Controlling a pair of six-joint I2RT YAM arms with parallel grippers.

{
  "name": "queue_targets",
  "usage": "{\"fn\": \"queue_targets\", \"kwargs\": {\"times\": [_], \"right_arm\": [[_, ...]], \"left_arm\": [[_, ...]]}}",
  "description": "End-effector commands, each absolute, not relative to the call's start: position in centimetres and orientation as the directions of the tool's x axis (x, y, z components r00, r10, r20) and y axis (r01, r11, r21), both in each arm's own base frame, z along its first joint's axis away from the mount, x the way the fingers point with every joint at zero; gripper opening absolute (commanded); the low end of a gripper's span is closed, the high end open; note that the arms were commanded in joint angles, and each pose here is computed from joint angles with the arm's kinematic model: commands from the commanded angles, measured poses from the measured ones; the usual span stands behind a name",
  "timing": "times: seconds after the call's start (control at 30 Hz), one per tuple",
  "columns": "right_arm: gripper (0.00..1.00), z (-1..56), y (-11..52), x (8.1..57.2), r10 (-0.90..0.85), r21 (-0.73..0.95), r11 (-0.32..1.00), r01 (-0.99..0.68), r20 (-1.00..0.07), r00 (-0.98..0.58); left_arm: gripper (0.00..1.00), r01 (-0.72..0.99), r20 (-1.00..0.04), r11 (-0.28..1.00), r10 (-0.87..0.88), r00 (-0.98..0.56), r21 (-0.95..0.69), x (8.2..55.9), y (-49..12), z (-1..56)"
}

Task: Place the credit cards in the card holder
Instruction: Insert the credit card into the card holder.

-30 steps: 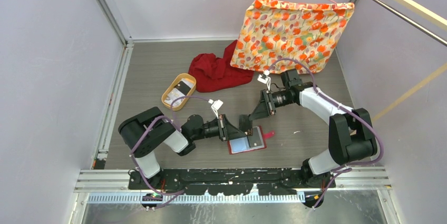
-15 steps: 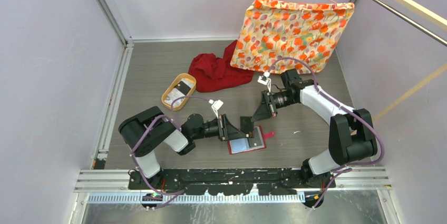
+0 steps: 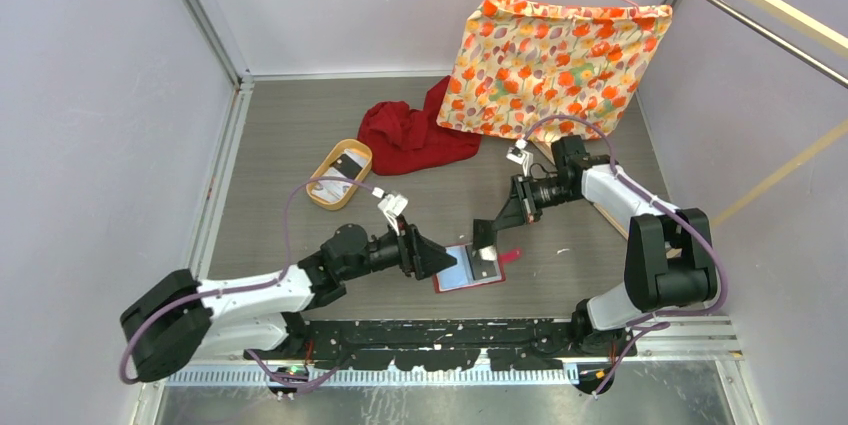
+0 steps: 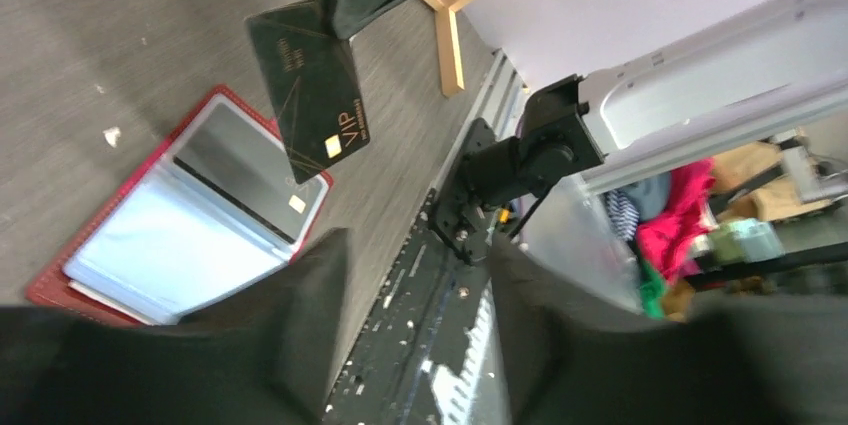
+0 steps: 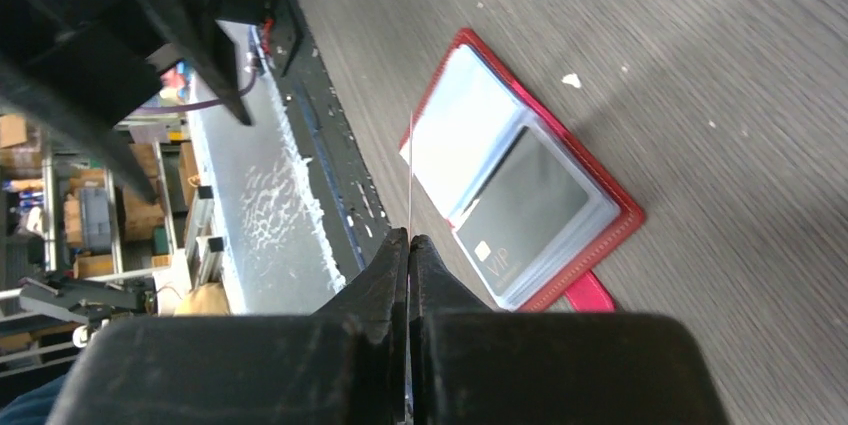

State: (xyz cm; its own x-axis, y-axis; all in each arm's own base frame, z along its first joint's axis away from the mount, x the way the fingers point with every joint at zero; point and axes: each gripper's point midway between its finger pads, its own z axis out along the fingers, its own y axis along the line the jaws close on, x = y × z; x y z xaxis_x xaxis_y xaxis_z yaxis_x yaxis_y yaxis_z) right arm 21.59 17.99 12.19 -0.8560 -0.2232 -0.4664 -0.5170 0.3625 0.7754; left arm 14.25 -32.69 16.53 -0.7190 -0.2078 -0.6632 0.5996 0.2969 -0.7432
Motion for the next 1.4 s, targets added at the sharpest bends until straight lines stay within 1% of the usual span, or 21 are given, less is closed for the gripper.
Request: {"fn": "queue_targets", "kwargs": {"times": [0.0, 0.03, 0.07, 0.17, 0.2, 0.27, 0.37, 0.4, 0.5, 0.6, 0.77, 0.9, 1.07, 1.27, 1.37], "right_arm": [[0.01, 11.6, 17.2, 22.5, -0.225, 0.725, 0.468, -0.505, -0.455, -0.862], [0.01, 11.3, 17.2, 22.5, -0.218, 0.733, 0.477, -0.485, -0.436, -0.873], [0.01, 11.2, 17.4, 22.4, -0.207, 0.748, 0.479, -0.46, -0.413, -0.887], [0.01, 10.6, 17.9, 22.9, -0.166, 0.752, 0.512, -0.415, -0.388, -0.907], [0.01, 10.3, 18.2, 23.1, -0.14, 0.75, 0.54, -0.383, -0.369, -0.919], [0.01, 9.8, 18.9, 23.0, -0.106, 0.762, 0.553, -0.336, -0.335, -0.936], [0.01, 9.0, 19.5, 22.5, -0.084, 0.753, 0.577, -0.315, -0.329, -0.941], [0.01, 8.9, 19.5, 22.6, -0.08, 0.747, 0.583, -0.319, -0.338, -0.938], [0.01, 8.4, 19.3, 22.7, -0.058, 0.731, 0.606, -0.312, -0.351, -0.935], [0.01, 7.8, 19.2, 22.7, -0.059, 0.729, 0.616, -0.299, -0.336, -0.94], [0.01, 7.4, 19.2, 22.8, -0.057, 0.724, 0.629, -0.282, -0.319, -0.946], [0.01, 7.1, 19.3, 22.7, -0.064, 0.721, 0.636, -0.275, -0.305, -0.95], [0.01, 6.6, 19.6, 22.1, -0.089, 0.725, 0.633, -0.271, -0.279, -0.956], [0.01, 6.3, 19.8, 21.7, -0.097, 0.735, 0.626, -0.261, -0.259, -0.961], [0.01, 6.2, 19.9, 21.5, -0.099, 0.743, 0.62, -0.252, -0.244, -0.965]], "left_arm": [[0.76, 0.629, -0.775, 0.476, -0.216, -0.594, -0.615, 16.0, -30.3, 14.9], [0.9, 0.597, -0.758, 0.487, -0.257, -0.6, -0.638, 16.3, -29.8, 14.5], [0.98, 0.549, -0.733, 0.509, -0.294, -0.613, -0.663, 16.6, -29.1, 13.7], [1.0, 0.53, -0.71, 0.499, -0.294, -0.64, -0.685, 16.3, -29.2, 13.0], [1.0, 0.529, -0.697, 0.489, -0.268, -0.665, -0.693, 15.8, -29.6, 12.8], [0.99, 0.525, -0.679, 0.482, -0.227, -0.699, -0.702, 15.4, -30.3, 12.3], [0.84, 0.492, -0.63, 0.459, -0.213, -0.747, -0.739, 15.1, -31.5, 11.8], [0.81, 0.477, -0.616, 0.465, -0.208, -0.76, -0.746, 15.1, -31.6, 11.3], [0.75, 0.419, -0.576, 0.493, -0.221, -0.787, -0.762, 15.1, -31.6, 9.9], [0.68, 0.386, -0.562, 0.519, -0.236, -0.793, -0.763, 15.1, -31.4, 9.0], [0.57, 0.396, -0.569, 0.522, -0.225, -0.791, -0.756, 15.0, -32.0, 8.9], [0.44, 0.404, -0.564, 0.51, -0.206, -0.799, -0.759, 15.0, -32.8, 8.6], [0.38, 0.395, -0.545, 0.507, -0.188, -0.817, -0.767, 15.1, -33.9, 7.6], [0.31, 0.348, -0.513, 0.546, -0.181, -0.839, -0.762, 15.4, -34.1, 5.7], [0.24, 0.293, -0.482, 0.601, -0.178, -0.858, -0.744, 15.5, -33.6, 4.0]]}}
